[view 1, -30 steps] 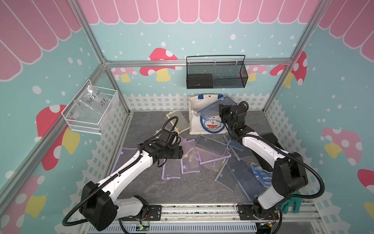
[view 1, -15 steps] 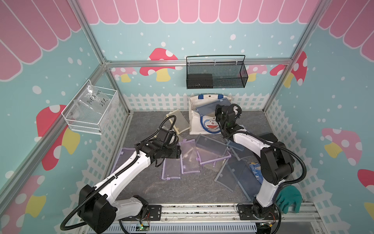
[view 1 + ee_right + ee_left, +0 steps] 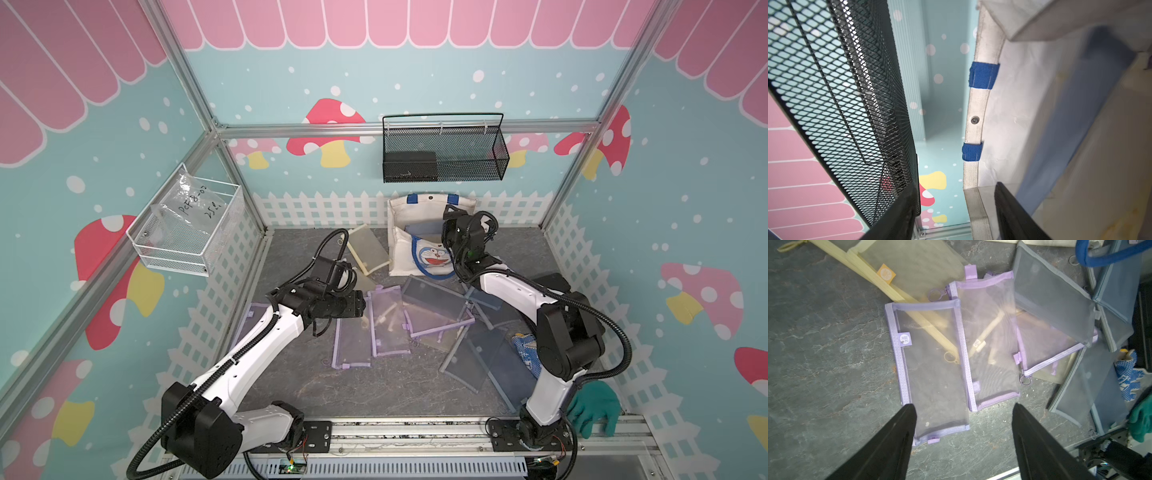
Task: Put the pencil pouch into the canvas bag
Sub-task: Place the pencil pouch in the canvas bag, then move the pencil pouches to the center of the board.
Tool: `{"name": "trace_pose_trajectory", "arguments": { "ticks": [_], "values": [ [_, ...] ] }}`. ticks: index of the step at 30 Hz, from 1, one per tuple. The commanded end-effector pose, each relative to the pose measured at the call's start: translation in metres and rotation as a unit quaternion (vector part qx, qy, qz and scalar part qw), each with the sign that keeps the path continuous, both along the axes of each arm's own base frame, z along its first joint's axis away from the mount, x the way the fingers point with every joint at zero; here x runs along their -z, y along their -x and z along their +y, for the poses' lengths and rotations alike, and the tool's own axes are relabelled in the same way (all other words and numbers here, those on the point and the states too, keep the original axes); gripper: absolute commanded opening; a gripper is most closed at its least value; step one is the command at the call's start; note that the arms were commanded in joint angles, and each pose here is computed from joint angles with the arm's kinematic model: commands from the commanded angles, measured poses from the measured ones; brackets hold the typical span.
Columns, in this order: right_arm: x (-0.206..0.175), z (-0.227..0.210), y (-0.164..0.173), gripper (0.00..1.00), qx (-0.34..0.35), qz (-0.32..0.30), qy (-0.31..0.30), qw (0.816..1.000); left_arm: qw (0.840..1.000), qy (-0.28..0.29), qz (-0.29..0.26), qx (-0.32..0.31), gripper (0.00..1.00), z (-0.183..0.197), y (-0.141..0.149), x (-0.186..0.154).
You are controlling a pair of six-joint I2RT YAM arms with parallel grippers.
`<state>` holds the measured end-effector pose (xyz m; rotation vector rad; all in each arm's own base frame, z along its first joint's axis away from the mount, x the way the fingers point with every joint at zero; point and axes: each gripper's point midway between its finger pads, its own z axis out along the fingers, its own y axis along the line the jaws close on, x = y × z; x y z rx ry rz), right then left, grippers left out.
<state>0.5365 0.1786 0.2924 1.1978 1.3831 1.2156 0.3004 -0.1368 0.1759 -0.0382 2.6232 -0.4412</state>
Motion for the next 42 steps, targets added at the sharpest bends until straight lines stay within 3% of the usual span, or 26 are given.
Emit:
{"name": "trace_pose_trajectory", "arguments": {
  "ticks": [1,7,12,18,26,32,38,42],
  "values": [
    [-0.025,-0.004,0.007,0.73,-0.015,-0.010,0.011,1.000,0.999,0.038,0.025,-0.020,0.74,0.000,-0.009,-0.001],
    [-0.048,0.002,0.020,0.77,-0.072,-0.015,0.092,0.993,0.997,0.047,0.031,-0.054,0.74,0.009,-0.047,-0.004],
    [-0.062,0.017,0.048,0.80,-0.152,-0.020,0.205,0.967,0.994,0.050,0.031,-0.088,0.74,0.017,-0.105,0.002],
    [-0.064,0.018,0.100,0.85,-0.217,-0.017,0.355,0.909,0.984,0.098,0.024,-0.150,0.71,0.034,-0.194,0.024],
    [-0.052,0.021,0.162,0.88,-0.295,-0.005,0.487,0.822,0.981,0.053,0.011,-0.187,0.66,0.051,-0.291,0.067],
    [-0.048,0.006,0.182,0.88,-0.297,-0.002,0.524,0.798,0.977,-0.004,0.006,-0.214,0.59,0.044,-0.318,0.095],
    [-0.054,0.007,0.177,0.89,-0.300,-0.015,0.542,0.785,0.972,-0.073,0.026,-0.222,0.49,0.030,-0.305,0.124],
    [-0.061,0.003,0.174,0.89,-0.293,-0.022,0.545,0.785,0.968,-0.090,0.057,-0.227,0.46,0.031,-0.289,0.138]
  ]
}}
